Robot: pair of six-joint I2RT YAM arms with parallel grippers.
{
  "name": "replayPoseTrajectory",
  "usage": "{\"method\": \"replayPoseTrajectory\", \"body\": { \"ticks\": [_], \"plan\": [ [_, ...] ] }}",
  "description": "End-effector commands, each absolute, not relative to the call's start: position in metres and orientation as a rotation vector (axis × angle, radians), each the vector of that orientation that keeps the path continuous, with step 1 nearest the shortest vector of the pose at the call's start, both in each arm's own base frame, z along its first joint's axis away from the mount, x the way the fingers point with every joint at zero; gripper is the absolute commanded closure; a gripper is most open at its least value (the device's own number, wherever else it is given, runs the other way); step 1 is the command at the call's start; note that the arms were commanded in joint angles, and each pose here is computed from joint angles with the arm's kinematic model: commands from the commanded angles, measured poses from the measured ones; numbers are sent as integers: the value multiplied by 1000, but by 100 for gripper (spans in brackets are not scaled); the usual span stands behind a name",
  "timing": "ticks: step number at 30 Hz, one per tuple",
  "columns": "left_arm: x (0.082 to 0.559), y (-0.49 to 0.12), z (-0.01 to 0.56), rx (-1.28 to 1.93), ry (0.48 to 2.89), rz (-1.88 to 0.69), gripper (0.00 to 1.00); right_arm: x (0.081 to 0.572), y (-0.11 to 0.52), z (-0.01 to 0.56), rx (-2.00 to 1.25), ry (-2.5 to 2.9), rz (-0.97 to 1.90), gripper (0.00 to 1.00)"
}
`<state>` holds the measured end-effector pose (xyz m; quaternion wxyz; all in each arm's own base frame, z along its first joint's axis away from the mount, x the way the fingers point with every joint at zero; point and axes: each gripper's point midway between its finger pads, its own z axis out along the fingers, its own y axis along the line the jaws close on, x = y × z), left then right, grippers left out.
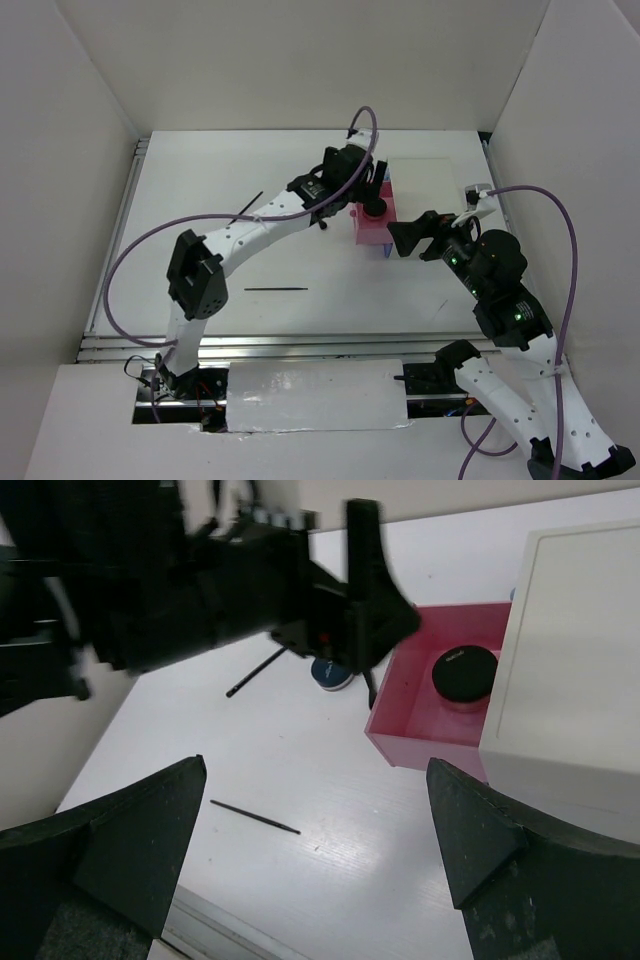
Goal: Organize the makeup
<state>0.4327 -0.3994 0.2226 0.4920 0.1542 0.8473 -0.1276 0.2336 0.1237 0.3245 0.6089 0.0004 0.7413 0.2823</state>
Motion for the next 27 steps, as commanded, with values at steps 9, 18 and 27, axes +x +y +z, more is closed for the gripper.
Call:
{"method": "replayPoseTrajectory", "body": {
  "ticks": [9, 18, 27],
  "plan": [
    [440, -238, 213, -77, 2112, -52, 1, 230, 127, 340, -34, 1657, 673, 0],
    [479, -229, 139, -24, 2309, -1, 1, 232, 119, 341, -19, 1665, 615, 0],
    [504, -226, 86, -64, 2412, -53, 1, 235, 123, 329, -25, 1678, 633, 0]
  ]
}}
